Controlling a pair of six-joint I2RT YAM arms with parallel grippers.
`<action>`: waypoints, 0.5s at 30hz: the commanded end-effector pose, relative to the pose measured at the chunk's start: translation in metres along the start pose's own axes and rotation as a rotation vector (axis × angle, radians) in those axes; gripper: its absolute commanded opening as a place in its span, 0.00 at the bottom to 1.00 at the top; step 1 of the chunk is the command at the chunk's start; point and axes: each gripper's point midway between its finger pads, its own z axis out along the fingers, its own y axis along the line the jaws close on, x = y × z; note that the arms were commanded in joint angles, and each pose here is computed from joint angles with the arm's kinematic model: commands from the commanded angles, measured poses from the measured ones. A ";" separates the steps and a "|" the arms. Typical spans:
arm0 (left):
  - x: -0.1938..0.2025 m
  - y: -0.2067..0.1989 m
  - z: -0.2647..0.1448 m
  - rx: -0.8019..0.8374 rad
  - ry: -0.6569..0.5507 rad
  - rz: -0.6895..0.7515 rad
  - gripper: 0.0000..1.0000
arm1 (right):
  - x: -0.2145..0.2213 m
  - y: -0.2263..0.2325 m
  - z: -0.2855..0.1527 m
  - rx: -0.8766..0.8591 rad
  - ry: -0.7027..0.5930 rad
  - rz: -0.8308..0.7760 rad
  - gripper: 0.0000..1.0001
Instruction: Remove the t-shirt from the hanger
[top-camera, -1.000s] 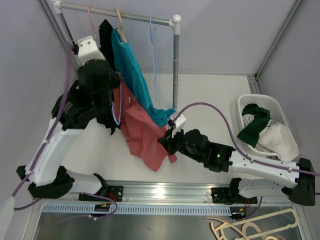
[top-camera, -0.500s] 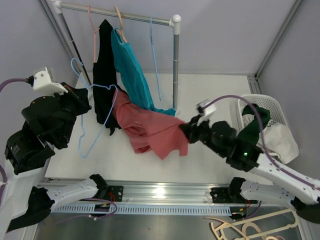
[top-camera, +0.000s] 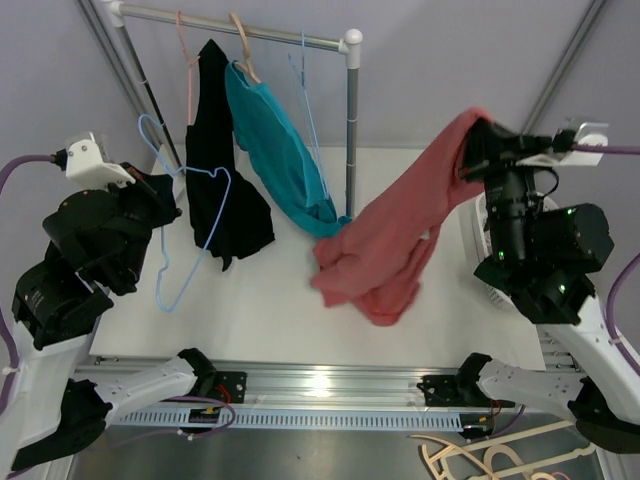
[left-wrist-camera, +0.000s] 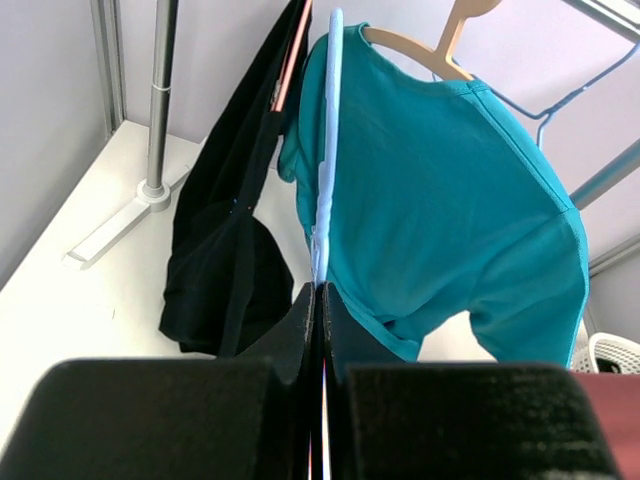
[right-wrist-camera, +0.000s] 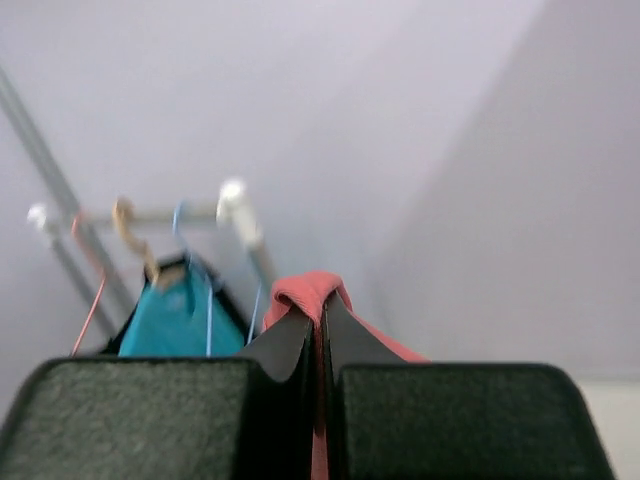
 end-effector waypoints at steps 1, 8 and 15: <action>-0.015 -0.003 -0.003 0.020 -0.033 -0.016 0.01 | -0.103 -0.015 0.022 0.145 -0.340 -0.042 0.00; -0.017 -0.003 0.005 -0.006 -0.046 0.015 0.01 | -0.192 -0.032 0.045 0.265 -0.612 -0.210 0.00; -0.028 -0.004 0.026 -0.045 -0.101 0.031 0.01 | -0.236 -0.094 0.040 0.419 -0.759 -0.282 0.00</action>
